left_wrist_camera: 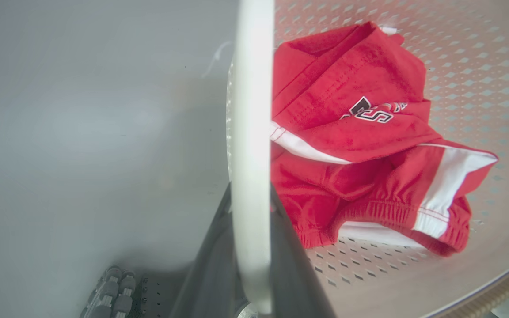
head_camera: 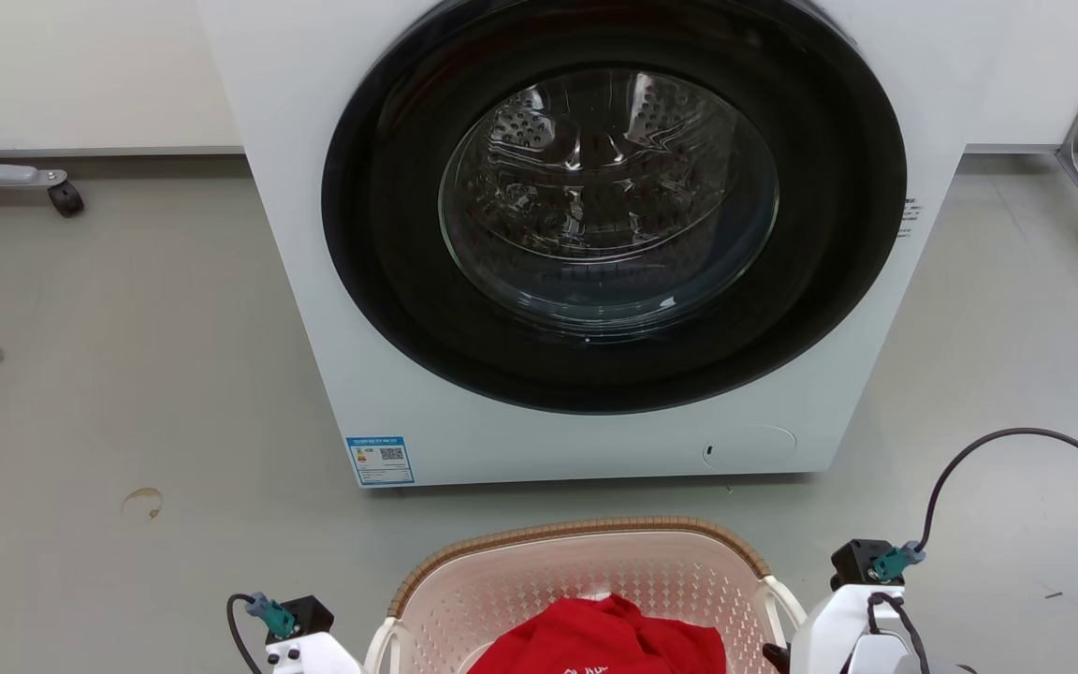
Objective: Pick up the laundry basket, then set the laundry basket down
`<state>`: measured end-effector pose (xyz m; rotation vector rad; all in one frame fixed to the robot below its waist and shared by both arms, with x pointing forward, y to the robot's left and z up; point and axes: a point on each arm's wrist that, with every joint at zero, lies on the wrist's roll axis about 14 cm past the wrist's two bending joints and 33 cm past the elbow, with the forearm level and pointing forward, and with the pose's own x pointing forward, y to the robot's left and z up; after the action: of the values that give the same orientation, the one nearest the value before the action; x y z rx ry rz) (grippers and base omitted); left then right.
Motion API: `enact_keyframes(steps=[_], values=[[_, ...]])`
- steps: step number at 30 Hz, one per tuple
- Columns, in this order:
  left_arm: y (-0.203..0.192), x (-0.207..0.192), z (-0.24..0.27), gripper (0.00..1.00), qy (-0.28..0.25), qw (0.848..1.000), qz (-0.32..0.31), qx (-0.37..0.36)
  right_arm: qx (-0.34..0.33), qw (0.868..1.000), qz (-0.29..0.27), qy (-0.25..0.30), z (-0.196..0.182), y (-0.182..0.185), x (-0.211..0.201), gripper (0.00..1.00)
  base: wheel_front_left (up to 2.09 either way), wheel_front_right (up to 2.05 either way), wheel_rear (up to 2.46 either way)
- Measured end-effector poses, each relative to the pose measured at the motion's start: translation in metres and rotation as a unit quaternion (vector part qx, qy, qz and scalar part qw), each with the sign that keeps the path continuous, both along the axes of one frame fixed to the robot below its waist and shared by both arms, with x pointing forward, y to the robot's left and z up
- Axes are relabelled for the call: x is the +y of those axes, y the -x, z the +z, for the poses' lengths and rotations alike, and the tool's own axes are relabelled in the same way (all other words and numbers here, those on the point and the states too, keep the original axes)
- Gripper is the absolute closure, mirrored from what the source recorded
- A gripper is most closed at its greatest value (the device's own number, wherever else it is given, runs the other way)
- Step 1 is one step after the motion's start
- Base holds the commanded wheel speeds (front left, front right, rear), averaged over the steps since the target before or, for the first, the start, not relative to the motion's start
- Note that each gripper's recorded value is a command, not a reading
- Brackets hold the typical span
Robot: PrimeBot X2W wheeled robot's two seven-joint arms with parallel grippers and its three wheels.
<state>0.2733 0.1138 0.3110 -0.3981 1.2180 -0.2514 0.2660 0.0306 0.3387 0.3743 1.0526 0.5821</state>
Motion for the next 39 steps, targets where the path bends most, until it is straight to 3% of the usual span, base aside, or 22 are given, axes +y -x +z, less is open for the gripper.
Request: enact_keyframes(steps=[39], values=[[0.0033,0.0025,-0.0044,1.00,-0.004,1.000,-0.001,0.010,0.007,1.000,0.003,-0.001,-0.0031,0.0013,0.0019,1.00,0.00,0.00,0.00]])
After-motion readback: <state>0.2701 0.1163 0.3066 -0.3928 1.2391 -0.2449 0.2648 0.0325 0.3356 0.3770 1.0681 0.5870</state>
